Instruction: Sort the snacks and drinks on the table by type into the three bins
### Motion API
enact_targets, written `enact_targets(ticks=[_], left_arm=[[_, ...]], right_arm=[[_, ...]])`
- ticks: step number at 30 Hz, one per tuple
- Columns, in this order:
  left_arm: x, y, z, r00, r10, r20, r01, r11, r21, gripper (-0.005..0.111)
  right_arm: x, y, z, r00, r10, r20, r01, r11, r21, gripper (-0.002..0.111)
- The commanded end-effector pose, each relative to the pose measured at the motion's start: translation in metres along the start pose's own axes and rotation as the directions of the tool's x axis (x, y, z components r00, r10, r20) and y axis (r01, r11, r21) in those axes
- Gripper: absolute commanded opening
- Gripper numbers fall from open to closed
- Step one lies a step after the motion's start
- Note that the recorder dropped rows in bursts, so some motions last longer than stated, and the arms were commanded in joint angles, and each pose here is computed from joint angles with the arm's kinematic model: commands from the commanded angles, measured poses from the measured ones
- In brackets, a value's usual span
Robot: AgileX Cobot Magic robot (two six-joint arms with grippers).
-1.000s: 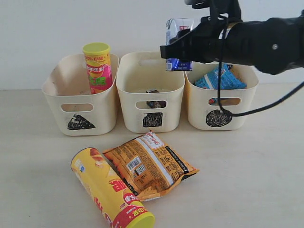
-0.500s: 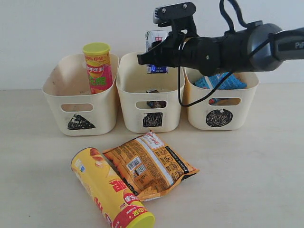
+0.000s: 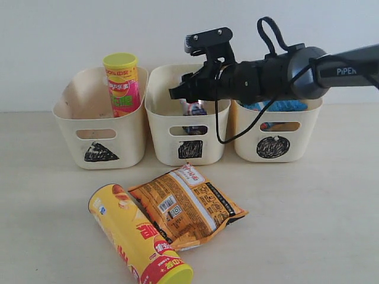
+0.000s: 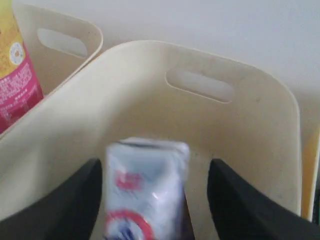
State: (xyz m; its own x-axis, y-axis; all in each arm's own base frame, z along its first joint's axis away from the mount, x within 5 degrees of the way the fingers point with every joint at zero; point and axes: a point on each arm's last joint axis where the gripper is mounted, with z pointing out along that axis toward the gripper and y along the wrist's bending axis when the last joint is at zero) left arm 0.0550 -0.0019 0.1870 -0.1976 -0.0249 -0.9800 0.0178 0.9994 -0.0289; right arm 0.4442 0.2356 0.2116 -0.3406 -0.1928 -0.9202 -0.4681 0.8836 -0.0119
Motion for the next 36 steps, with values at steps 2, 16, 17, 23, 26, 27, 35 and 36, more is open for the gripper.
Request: enact_targets(ticks=[2,16,17,23,26,27,35,36], left_arm=[[-0.002,0.0,0.0,1.0,-0.001,0.015,0.001,1.0,0.003,0.004],[-0.002,0.0,0.0,1.0,-0.001,0.015,0.001,1.0,0.003,0.004],[-0.002,0.0,0.0,1.0,-0.001,0.015,0.001,1.0,0.003,0.004],[-0.002,0.0,0.0,1.0,-0.001,0.015,0.001,1.0,0.003,0.004],[-0.002,0.0,0.0,1.0,-0.001,0.015,0.001,1.0,0.003,0.004],[-0.002,0.0,0.0,1.0,-0.001,0.015,0.001,1.0,0.003,0.004],[-0.002,0.0,0.0,1.0,-0.001,0.015,0.001,1.0,0.003,0.004],[-0.002,0.0,0.0,1.0,-0.001,0.015,0.001,1.0,0.003,0.004]], right_arm=[[-0.024,0.0,-0.016,0.999,-0.016,0.035,0.016,1.0,-0.002,0.058],[-0.027,-0.004,-0.091,0.855,-0.166,-0.492,0.153,0.986,-0.067,0.0],[-0.024,-0.004,-0.093,0.845,-0.162,-0.509,0.148,0.987,-0.068,0.0],[0.005,-0.029,-0.121,0.837,-0.051,-0.545,0.071,0.997,0.014,0.0],[0.016,-0.042,-0.147,0.876,0.028,-0.482,0.011,0.997,0.078,0.0],[0.019,-0.044,-0.155,0.895,0.057,-0.443,-0.015,0.995,0.097,0.0],[0.048,-0.035,-0.216,0.984,0.153,-0.086,-0.143,0.983,0.112,0.0],[0.055,-0.033,-0.225,0.987,0.154,-0.054,-0.148,0.983,0.11,0.0]])
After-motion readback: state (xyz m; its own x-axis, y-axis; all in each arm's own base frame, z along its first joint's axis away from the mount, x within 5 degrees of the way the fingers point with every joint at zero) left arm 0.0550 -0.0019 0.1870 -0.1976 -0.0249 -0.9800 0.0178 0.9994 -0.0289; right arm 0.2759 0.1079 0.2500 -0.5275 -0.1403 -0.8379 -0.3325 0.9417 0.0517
